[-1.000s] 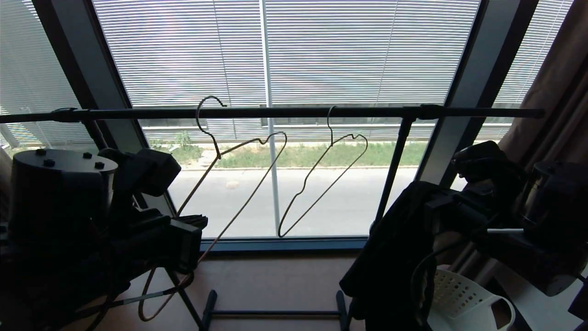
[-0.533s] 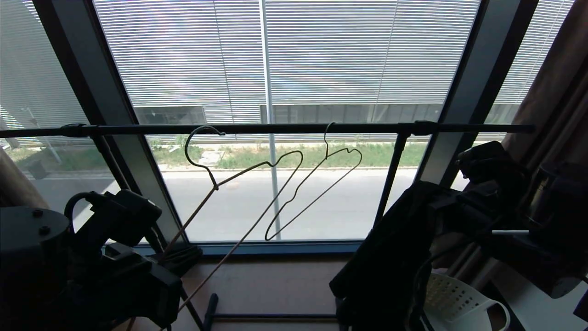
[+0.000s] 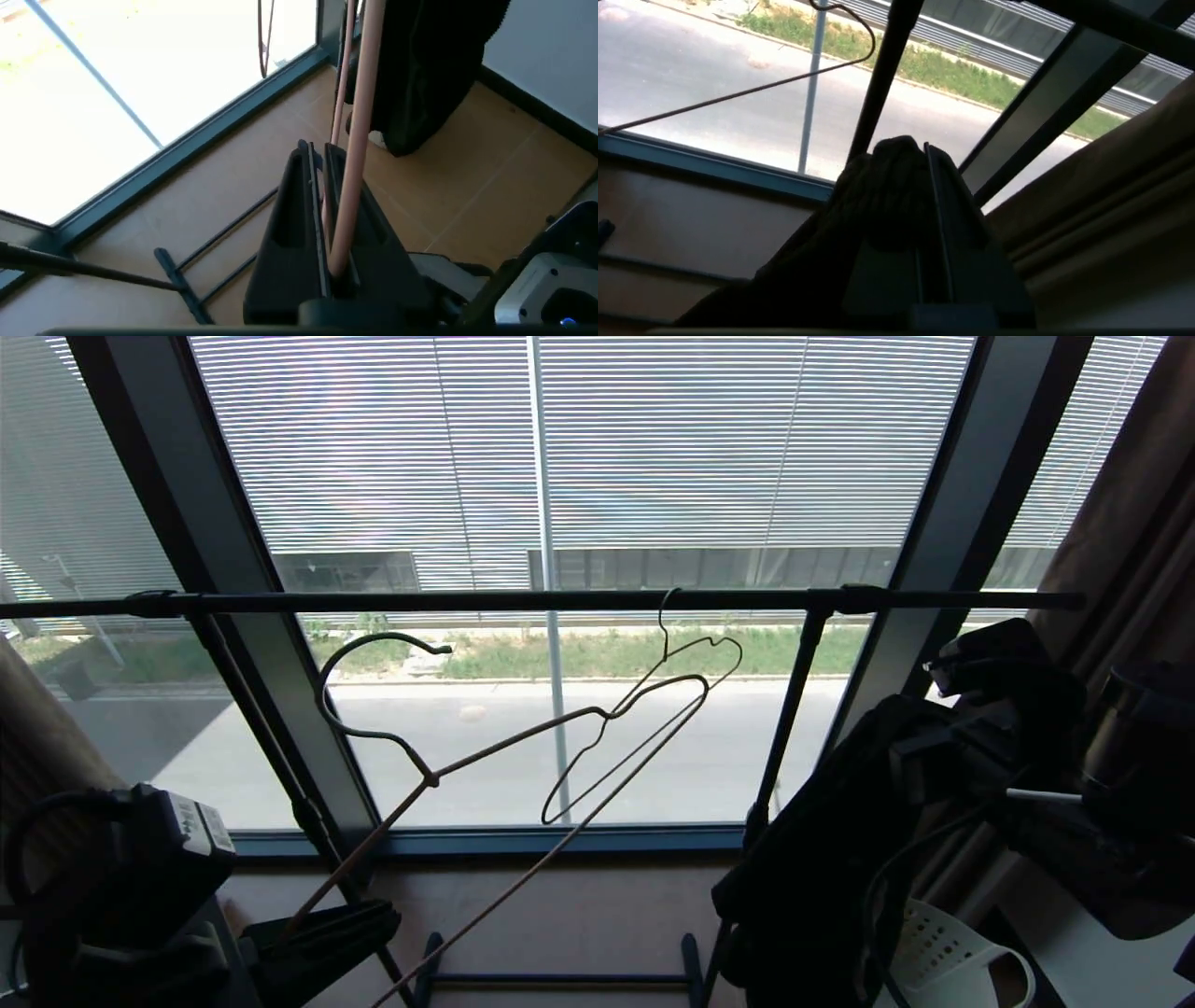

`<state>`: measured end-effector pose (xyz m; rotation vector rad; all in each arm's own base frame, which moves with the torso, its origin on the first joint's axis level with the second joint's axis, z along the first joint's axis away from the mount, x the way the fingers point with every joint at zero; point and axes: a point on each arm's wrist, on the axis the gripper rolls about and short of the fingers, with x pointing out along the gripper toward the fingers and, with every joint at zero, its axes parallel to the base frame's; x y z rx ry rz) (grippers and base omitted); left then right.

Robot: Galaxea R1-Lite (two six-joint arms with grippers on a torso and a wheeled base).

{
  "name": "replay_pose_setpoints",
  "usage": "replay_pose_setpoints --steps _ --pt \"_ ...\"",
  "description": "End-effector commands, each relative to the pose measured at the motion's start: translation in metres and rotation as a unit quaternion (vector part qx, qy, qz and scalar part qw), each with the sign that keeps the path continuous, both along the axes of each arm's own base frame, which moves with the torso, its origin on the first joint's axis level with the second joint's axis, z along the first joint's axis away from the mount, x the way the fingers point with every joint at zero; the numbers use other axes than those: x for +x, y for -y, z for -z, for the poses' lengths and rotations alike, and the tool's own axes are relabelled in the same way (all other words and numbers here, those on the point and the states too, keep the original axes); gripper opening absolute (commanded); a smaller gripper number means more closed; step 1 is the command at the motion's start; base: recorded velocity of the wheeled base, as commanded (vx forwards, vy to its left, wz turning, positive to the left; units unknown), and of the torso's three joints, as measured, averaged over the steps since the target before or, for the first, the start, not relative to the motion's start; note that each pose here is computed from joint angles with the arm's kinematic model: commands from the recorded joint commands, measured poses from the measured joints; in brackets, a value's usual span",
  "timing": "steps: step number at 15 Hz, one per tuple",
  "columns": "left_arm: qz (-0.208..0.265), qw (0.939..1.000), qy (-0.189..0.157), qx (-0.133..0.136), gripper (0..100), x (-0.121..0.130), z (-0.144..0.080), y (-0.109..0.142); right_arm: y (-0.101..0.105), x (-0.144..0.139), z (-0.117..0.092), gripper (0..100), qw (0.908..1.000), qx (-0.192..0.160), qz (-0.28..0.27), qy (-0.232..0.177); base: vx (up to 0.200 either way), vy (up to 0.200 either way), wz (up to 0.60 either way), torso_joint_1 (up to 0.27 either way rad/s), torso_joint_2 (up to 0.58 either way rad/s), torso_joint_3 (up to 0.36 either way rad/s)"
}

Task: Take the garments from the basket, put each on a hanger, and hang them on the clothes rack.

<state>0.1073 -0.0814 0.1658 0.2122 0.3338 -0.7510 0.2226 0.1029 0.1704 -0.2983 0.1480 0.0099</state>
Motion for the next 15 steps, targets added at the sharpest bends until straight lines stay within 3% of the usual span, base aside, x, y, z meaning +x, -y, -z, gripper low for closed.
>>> replay_pose_setpoints --steps 1,6,9,11,15 --pt "0.017 0.9998 -0.006 -0.004 0 -0.005 0.005 -0.004 0.001 -0.001 -0.003 0 0.9999 -0.006 0.01 0.006 0.0 0.0 0.0 0.0 0.0 0.0" --pt "0.067 0.9952 -0.069 0.017 0 0.008 0.027 0.012 -0.005 -0.004 -0.009 0 0.9985 -0.015 0.049 0.019 0.0 0.0 0.0 0.0 0.0 0.0" --pt "0.088 0.9937 -0.066 0.022 0 0.025 0.036 0.031 -0.009 -0.008 -0.012 0 0.9987 -0.014 0.041 0.025 0.0 0.0 0.0 0.0 0.0 0.0" --pt "0.107 0.9922 -0.047 0.044 0 0.033 0.041 0.039 -0.009 -0.009 -0.016 0 0.9986 -0.013 0.041 0.031 0.0 0.0 0.0 0.0 0.0 0.0" --pt "0.13 0.989 -0.053 0.045 0 0.039 0.042 0.052 -0.021 -0.015 -0.016 0 0.9988 -0.018 0.033 0.032 0.0 0.0 0.0 0.0 0.0 0.0"
